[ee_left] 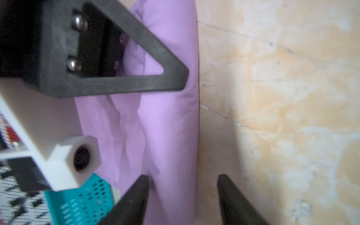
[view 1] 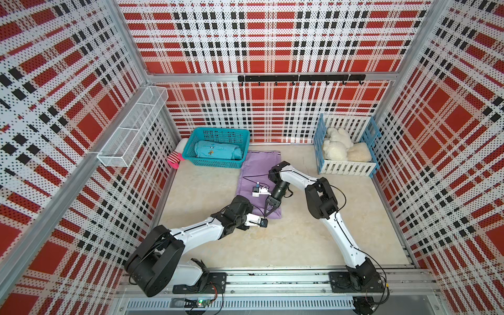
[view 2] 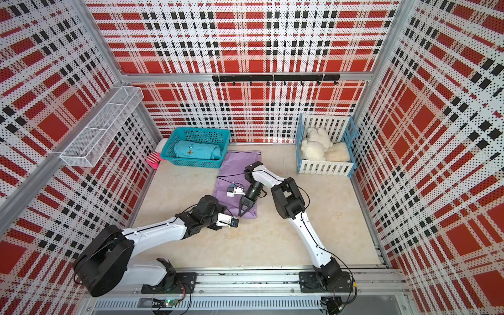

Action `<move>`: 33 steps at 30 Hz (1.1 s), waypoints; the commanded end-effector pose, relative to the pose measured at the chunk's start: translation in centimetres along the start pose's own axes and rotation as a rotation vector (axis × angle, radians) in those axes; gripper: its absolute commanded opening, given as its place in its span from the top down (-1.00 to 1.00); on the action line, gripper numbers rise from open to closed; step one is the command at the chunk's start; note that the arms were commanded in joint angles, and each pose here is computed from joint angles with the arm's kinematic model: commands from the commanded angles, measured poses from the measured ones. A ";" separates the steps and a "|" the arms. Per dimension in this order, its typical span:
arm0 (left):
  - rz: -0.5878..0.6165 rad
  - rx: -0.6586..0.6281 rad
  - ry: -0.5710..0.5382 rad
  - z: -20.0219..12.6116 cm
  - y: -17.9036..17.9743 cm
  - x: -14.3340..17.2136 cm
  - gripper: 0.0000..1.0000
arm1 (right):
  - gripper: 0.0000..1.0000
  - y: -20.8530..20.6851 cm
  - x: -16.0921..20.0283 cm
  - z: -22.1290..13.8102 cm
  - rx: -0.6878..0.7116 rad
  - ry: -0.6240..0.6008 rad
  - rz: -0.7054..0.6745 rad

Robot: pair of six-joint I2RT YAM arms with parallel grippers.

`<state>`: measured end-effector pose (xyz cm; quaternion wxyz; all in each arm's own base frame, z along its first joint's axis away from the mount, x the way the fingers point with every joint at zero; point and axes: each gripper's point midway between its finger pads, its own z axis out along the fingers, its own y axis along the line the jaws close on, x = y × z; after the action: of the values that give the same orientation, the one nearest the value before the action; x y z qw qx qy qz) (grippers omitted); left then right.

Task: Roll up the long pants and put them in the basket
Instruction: Roll the long pant at the center of the board.

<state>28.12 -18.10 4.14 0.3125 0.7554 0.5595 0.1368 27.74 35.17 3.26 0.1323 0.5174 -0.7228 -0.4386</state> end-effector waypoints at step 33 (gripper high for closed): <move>-0.326 0.549 -0.149 4.0 1.9 1.3 1.00 | -0.96 6.0 6.5 -20.8 1.143 -0.461 -0.018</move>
<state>33.53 -18.59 2.96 0.2121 0.7351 0.6401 -0.0695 32.03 20.29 14.05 -0.1864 0.4217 -0.8571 -0.2296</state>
